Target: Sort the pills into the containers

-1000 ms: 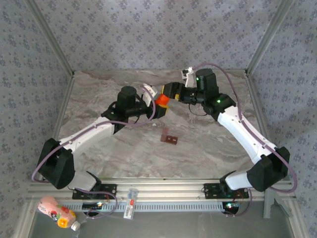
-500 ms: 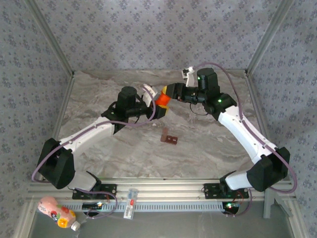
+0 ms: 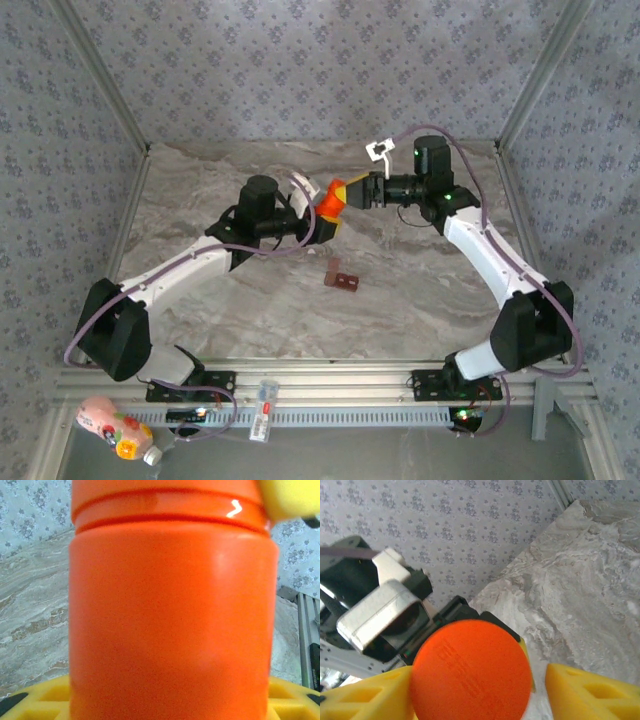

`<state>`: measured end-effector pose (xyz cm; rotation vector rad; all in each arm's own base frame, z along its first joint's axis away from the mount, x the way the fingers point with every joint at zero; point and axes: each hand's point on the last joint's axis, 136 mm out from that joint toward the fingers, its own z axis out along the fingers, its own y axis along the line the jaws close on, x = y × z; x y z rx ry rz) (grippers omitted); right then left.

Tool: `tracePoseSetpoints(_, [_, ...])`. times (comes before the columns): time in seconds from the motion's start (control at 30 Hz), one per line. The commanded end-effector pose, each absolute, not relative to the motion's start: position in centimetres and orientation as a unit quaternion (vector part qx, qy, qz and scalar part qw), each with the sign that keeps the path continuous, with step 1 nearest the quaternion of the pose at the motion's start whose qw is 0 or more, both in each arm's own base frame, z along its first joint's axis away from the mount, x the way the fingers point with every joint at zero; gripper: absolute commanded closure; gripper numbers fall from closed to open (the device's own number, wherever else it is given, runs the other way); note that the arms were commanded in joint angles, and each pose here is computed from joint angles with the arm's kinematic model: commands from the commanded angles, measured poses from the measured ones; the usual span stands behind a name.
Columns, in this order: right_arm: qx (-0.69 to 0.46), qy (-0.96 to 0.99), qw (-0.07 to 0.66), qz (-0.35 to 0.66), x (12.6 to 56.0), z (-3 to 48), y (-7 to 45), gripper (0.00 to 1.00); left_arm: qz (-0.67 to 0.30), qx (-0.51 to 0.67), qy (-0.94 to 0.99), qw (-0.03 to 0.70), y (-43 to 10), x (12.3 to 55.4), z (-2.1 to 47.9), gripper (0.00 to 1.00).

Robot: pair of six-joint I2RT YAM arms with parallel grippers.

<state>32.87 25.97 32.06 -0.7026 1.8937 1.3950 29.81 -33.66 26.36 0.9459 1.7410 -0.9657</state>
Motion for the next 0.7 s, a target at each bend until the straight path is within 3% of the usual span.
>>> tracePoseSetpoints(0.0, [-0.284, 0.701, 0.354, 0.550, 32.0, 33.8, 25.7, 0.23, -0.400, 0.386, 0.669, 0.494, -33.4, 29.5, 30.3, 1.00])
tracePoseSetpoints(0.1, [-0.237, 0.721, 0.368, 0.537, 32.0, 35.0, 24.6, 0.15, -0.392, 0.383, 0.672, 0.498, -33.2, 29.8, 30.3, 1.00])
tracePoseSetpoints(0.33, [0.007, 0.807, 0.360, 0.468, 34.5, 33.9, 20.7, 0.18, -0.382, 0.384, 0.675, 0.501, -33.1, 30.0, 30.0, 1.00])
tracePoseSetpoints(0.67, [-0.005, 0.818, 0.379, 0.434, 33.6, 35.3, 23.8, 0.16, -0.385, 0.385, 0.676, 0.497, -33.2, 29.9, 29.9, 1.00])
